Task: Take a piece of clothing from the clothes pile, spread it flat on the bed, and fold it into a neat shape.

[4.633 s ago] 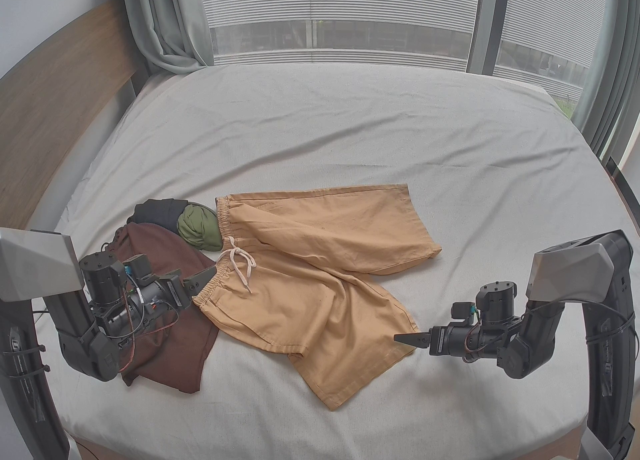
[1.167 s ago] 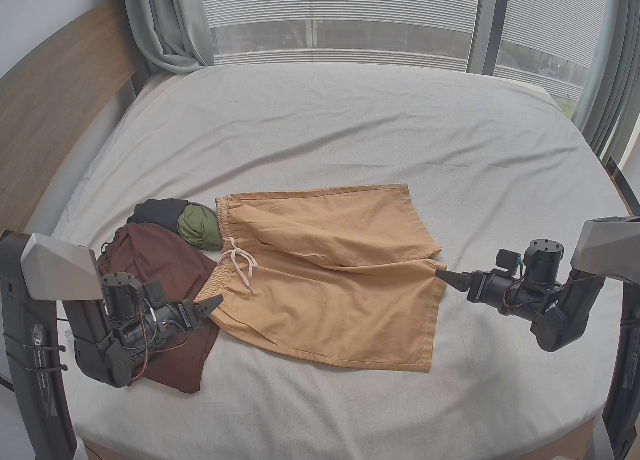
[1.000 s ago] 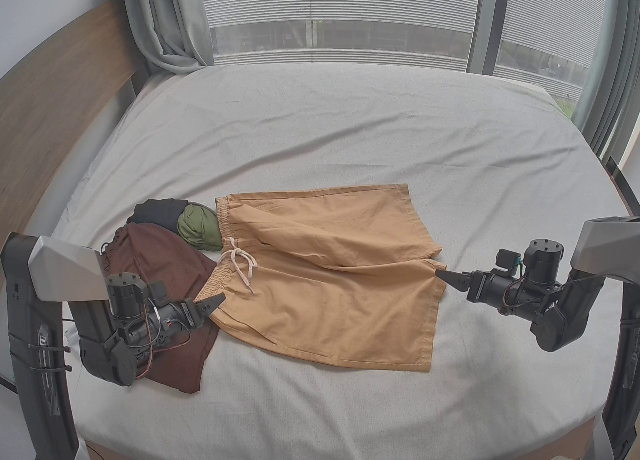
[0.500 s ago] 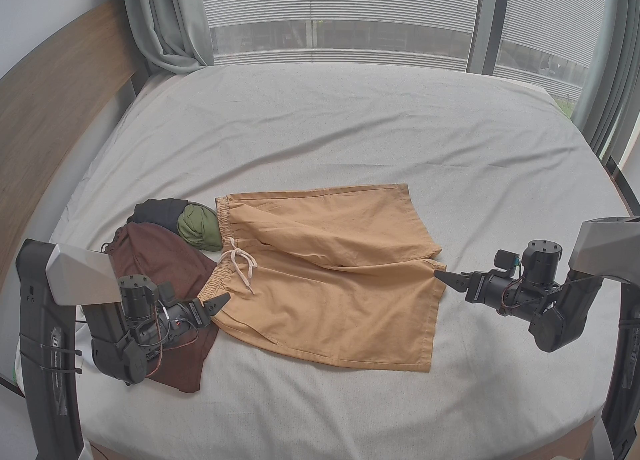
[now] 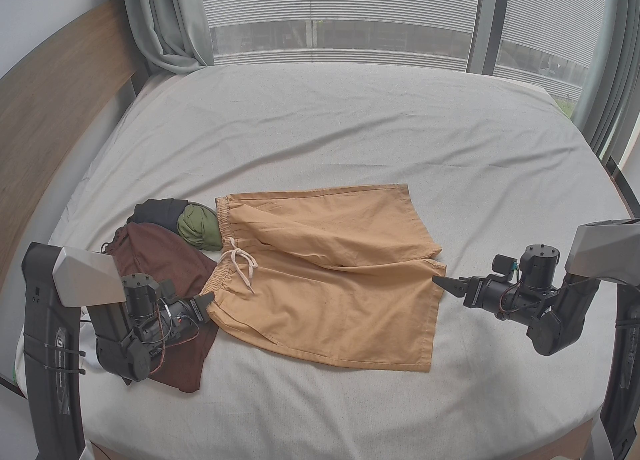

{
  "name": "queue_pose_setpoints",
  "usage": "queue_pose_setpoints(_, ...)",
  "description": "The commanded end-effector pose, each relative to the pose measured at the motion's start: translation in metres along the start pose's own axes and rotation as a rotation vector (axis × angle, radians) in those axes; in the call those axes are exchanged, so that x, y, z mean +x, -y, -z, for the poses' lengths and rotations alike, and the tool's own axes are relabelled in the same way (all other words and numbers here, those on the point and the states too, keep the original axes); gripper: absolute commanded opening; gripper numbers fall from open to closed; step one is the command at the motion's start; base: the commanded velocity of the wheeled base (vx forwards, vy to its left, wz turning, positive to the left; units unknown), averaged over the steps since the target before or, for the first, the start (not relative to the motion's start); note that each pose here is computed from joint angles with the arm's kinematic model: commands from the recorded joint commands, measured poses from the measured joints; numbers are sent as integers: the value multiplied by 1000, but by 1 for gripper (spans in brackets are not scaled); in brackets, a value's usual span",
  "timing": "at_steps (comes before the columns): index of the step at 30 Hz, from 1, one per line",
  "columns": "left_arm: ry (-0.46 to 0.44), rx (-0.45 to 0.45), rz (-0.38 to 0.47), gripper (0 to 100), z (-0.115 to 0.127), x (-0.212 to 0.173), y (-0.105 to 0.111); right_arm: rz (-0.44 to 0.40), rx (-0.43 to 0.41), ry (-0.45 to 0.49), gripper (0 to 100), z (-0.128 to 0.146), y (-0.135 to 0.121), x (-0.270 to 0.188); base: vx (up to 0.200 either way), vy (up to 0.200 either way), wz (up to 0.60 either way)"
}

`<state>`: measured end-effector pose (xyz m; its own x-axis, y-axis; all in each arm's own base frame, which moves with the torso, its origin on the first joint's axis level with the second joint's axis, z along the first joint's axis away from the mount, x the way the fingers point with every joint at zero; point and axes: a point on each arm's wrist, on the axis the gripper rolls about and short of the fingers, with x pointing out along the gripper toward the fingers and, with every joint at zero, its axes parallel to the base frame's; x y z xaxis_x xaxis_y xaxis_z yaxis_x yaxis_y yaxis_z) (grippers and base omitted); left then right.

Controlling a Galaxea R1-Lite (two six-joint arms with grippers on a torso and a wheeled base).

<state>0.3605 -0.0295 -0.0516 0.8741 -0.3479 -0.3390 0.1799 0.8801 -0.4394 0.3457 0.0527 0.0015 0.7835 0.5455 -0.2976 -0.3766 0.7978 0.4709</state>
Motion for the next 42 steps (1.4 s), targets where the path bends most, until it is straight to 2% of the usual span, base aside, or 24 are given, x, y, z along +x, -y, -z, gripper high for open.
queue_pose_setpoints(1, -1, -1, 0, 0, 0, 0, 0, 10, 19, -49, 100, 11, 0, -3, 0, 0, 0)
queue_pose_setpoints(8, -4, 1, 6, 0, 1, -1, 1, 45, 30, -226, 100, 40, -4, -14, 0, 0, 0)
queue_pose_setpoints(13, -3, 4, 10, 0, 2, -1, 4, 54, 26, -269, 100, 48, -3, -18, 0, 0, 0)
queue_pose_setpoints(21, -1, 5, 13, 0, 2, -1, 4, 19, 32, -366, 100, 76, -13, -12, 0, 0, 0)
queue_pose_setpoints(32, 5, 6, 14, 0, 1, -1, 3, -9, 29, -432, 100, 105, -16, 3, 0, 0, 0)
queue_pose_setpoints(42, 7, 6, 13, 0, 1, -1, 3, -23, 28, -434, 100, 107, -18, 2, 0, 0, 0)
